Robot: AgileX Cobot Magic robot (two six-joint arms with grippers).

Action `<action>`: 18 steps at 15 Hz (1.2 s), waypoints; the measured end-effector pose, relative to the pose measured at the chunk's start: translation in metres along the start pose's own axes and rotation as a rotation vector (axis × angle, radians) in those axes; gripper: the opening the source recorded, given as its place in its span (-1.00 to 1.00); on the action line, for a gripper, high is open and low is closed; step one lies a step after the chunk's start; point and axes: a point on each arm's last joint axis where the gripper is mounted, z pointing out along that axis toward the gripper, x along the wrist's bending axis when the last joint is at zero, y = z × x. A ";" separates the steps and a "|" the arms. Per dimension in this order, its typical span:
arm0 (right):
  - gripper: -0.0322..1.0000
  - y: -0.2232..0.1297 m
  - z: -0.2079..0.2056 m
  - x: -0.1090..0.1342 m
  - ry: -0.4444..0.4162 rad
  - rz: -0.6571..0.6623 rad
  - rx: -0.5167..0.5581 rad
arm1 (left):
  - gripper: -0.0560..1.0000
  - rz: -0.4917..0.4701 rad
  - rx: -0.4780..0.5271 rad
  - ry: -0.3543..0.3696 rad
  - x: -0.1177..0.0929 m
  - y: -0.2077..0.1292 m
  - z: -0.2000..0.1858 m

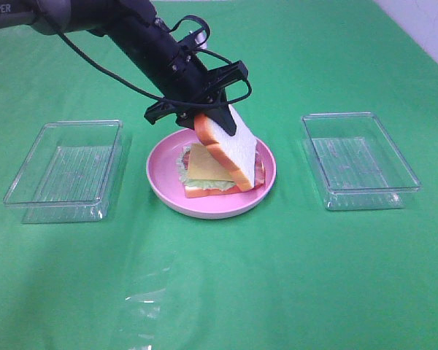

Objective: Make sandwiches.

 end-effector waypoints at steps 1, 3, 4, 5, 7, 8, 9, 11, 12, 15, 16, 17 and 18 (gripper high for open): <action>0.96 0.000 0.000 0.000 0.000 0.000 0.000 | -0.31 0.002 0.003 0.009 0.002 0.000 0.002; 0.96 0.000 0.000 0.000 0.000 0.000 0.000 | -0.06 0.011 0.004 0.026 0.004 0.000 0.002; 0.96 0.000 0.000 0.000 0.000 0.000 0.000 | 0.20 0.021 0.005 0.043 0.005 0.000 0.002; 0.96 0.000 0.000 0.000 0.000 0.000 0.000 | 0.55 0.033 0.011 0.062 0.007 -0.001 0.002; 0.96 0.000 0.000 0.000 0.000 0.000 0.000 | 0.86 0.050 0.033 0.090 0.008 -0.001 -0.001; 0.96 0.000 0.000 0.000 0.000 0.000 0.000 | 0.96 0.076 0.054 0.152 0.005 0.002 -0.011; 0.96 0.000 0.000 0.000 0.000 0.000 0.000 | 0.97 0.088 0.057 0.190 0.004 0.004 -0.018; 0.96 0.000 0.000 0.000 0.000 0.000 0.000 | 0.97 0.116 0.017 0.246 0.001 0.010 -0.029; 0.96 0.000 0.000 0.000 0.000 0.000 0.000 | 0.97 0.152 -0.027 0.294 -0.002 0.016 -0.041; 0.96 0.000 0.000 0.000 0.000 0.000 0.000 | 0.97 0.186 -0.064 0.344 -0.007 0.017 -0.057; 0.96 0.000 0.000 0.000 0.000 0.000 0.000 | 0.97 0.205 -0.078 0.381 -0.008 0.015 -0.066; 0.96 0.000 0.000 0.000 0.000 0.000 0.000 | 0.97 0.224 -0.090 0.424 -0.008 0.013 -0.077; 0.96 0.000 0.000 0.000 0.000 0.000 0.000 | 0.97 0.242 -0.119 0.492 -0.007 0.007 -0.103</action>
